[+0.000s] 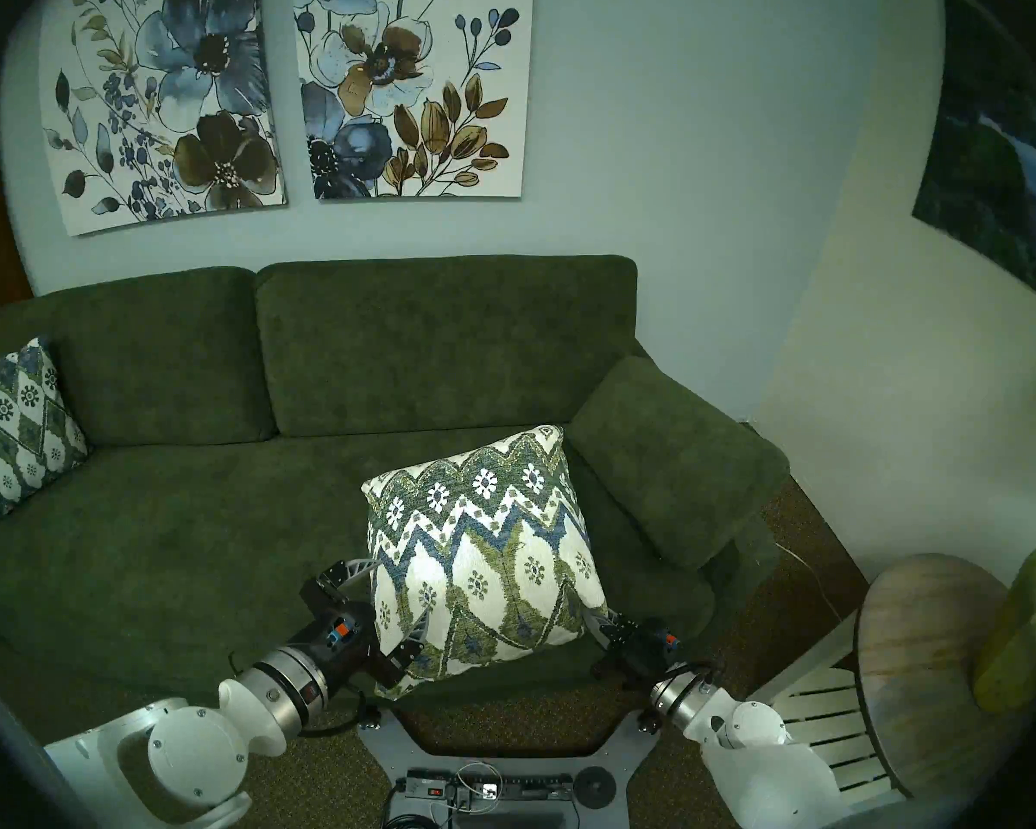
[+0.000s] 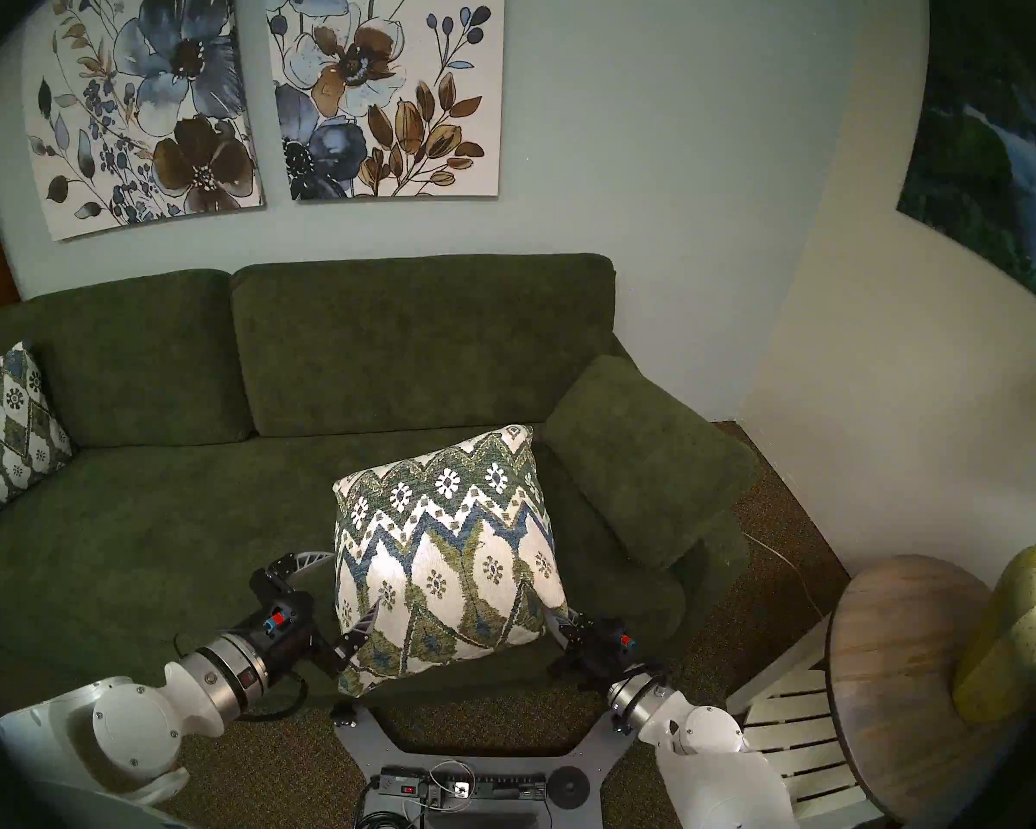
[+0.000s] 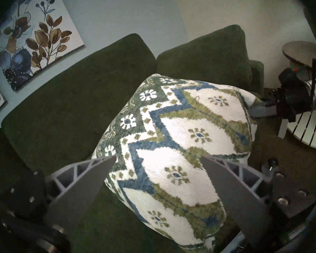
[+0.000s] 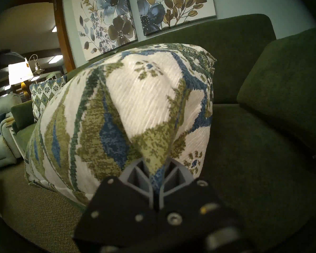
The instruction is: Fluff a cushion
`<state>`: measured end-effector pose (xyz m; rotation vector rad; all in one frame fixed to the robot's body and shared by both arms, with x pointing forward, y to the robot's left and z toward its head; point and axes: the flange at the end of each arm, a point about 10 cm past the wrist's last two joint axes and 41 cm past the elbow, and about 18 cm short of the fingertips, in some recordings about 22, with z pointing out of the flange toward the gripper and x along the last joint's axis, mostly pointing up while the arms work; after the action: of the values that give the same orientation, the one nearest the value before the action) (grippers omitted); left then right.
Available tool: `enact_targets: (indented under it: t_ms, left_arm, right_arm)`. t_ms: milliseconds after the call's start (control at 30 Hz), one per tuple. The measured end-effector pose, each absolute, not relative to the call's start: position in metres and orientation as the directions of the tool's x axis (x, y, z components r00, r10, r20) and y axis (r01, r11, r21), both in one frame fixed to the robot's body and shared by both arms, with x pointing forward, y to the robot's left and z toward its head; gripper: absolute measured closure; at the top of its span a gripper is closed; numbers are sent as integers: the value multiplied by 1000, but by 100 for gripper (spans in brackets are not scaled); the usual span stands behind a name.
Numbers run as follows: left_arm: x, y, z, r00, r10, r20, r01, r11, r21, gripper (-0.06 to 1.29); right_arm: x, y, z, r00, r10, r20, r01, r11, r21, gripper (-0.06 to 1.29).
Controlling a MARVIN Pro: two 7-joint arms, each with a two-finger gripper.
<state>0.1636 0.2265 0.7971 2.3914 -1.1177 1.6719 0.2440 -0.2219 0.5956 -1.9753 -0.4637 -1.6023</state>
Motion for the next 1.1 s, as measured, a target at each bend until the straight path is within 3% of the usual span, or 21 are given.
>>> enact_targets:
  t_ms: [667, 1100]
  left_arm:
    - [75, 261, 728, 384, -524, 760, -415, -833, -365, -3]
    - [83, 261, 689, 426, -428, 797, -418, -874, -246, -3]
  right_arm:
    - [244, -221, 596, 229, -73, 971, 582, -789, -197, 126]
    - [244, -221, 595, 228, -73, 971, 582, -789, -196, 126]
